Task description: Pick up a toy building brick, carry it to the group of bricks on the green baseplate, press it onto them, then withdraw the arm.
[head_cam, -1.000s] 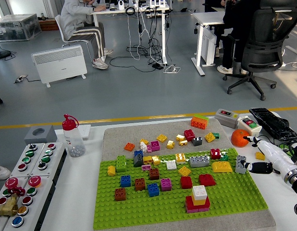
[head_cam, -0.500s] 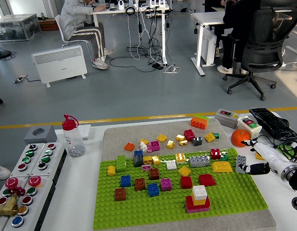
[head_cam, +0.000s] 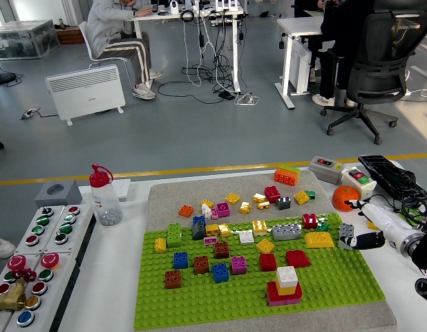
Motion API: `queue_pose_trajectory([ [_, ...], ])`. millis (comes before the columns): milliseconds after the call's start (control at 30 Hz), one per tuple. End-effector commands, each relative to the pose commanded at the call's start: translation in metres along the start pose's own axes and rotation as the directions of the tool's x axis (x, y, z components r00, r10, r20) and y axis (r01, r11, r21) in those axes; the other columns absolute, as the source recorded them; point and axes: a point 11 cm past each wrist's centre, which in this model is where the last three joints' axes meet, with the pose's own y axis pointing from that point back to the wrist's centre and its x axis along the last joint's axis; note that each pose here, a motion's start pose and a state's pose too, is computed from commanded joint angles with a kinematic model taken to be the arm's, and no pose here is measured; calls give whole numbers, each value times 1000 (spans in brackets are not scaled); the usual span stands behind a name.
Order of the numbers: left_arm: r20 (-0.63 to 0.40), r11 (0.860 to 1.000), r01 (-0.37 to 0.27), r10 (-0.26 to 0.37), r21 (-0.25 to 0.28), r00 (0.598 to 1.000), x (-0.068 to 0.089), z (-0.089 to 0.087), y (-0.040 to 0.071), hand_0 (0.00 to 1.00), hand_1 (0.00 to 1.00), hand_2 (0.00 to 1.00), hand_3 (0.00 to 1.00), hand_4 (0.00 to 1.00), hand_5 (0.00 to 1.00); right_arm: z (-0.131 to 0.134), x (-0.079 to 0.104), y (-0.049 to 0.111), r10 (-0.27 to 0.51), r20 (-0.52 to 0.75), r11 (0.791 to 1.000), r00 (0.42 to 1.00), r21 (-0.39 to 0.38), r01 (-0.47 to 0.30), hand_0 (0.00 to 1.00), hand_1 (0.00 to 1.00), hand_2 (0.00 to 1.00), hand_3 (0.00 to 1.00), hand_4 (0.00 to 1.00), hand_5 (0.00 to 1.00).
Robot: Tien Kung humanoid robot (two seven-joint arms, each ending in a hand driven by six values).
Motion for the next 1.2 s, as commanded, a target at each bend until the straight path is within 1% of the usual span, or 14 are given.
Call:
queue_pose_trajectory([
  [233,0,1000,0,0,-2,1000,0,1,0,668,614,570,431,242,998,2,-3,-2,-28,-14,999,1000,-19,28,953,889,944,958,787,276],
  [1200,0,1000,1,-1,-6,1000,0,3,0,668,612,568,429,241,998,6,-8,-13,-75,-51,996,996,-56,72,956,890,941,950,796,288],
])
